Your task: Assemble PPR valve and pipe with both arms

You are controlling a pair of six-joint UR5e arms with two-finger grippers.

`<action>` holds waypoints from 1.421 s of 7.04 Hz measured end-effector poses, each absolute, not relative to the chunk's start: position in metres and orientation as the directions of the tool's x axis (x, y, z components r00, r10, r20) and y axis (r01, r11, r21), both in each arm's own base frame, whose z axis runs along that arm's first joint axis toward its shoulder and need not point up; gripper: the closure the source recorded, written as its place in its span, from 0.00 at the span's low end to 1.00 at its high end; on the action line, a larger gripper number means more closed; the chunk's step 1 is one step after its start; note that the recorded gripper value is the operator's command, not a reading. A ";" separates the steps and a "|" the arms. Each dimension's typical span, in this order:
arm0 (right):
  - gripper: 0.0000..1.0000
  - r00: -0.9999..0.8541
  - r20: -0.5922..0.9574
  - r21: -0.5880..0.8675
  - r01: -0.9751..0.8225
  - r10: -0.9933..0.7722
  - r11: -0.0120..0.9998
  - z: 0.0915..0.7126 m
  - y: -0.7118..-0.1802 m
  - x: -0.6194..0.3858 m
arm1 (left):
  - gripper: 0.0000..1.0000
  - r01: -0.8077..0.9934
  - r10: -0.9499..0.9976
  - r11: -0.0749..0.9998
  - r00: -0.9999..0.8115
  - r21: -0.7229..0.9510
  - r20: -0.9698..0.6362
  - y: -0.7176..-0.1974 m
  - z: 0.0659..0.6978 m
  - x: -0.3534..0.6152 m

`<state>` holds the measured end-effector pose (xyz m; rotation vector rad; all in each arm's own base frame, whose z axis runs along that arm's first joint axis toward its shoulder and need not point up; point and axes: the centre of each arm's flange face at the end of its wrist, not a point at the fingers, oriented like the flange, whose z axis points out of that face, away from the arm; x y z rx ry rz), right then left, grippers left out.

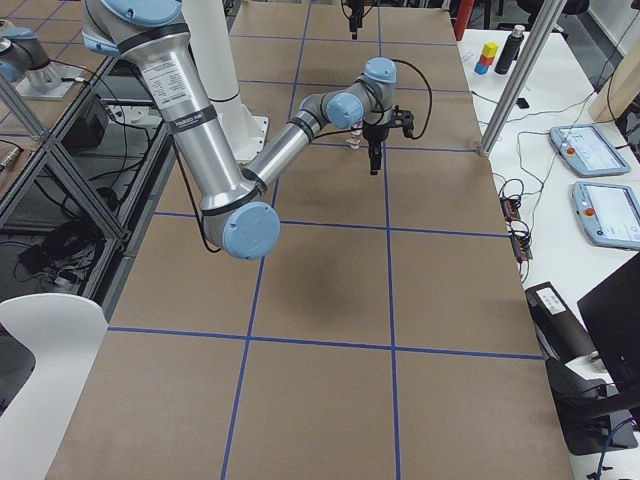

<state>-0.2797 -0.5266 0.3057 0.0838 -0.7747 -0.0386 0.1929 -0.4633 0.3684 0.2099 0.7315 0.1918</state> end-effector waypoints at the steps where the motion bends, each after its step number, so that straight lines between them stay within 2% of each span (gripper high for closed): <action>1: 0.00 0.713 0.695 0.100 0.030 -0.092 0.994 0.339 -0.534 -0.239 | 0.01 -0.135 0.282 0.953 0.729 0.272 -0.624 -0.464 0.391 0.160; 3: 0.00 0.714 0.690 0.106 0.066 -0.121 0.992 0.415 -0.537 -0.143 | 0.01 -0.166 0.317 0.943 0.714 0.288 -0.624 -0.458 0.438 0.080; 6: 0.00 0.722 0.682 0.093 0.074 -0.118 0.993 0.512 -0.499 -0.027 | 0.01 -0.153 0.286 0.956 0.675 0.250 -0.680 -0.435 0.522 -0.011; 8: 0.00 0.716 0.693 0.056 0.064 -0.085 0.996 0.546 -0.473 -0.003 | 0.01 -0.135 0.234 0.971 0.680 0.196 -0.694 -0.427 0.554 -0.025; 10: 0.00 0.704 0.704 0.070 0.061 -0.093 0.996 0.565 -0.455 0.004 | 0.00 -0.127 0.221 0.975 0.682 0.185 -0.697 -0.425 0.559 -0.029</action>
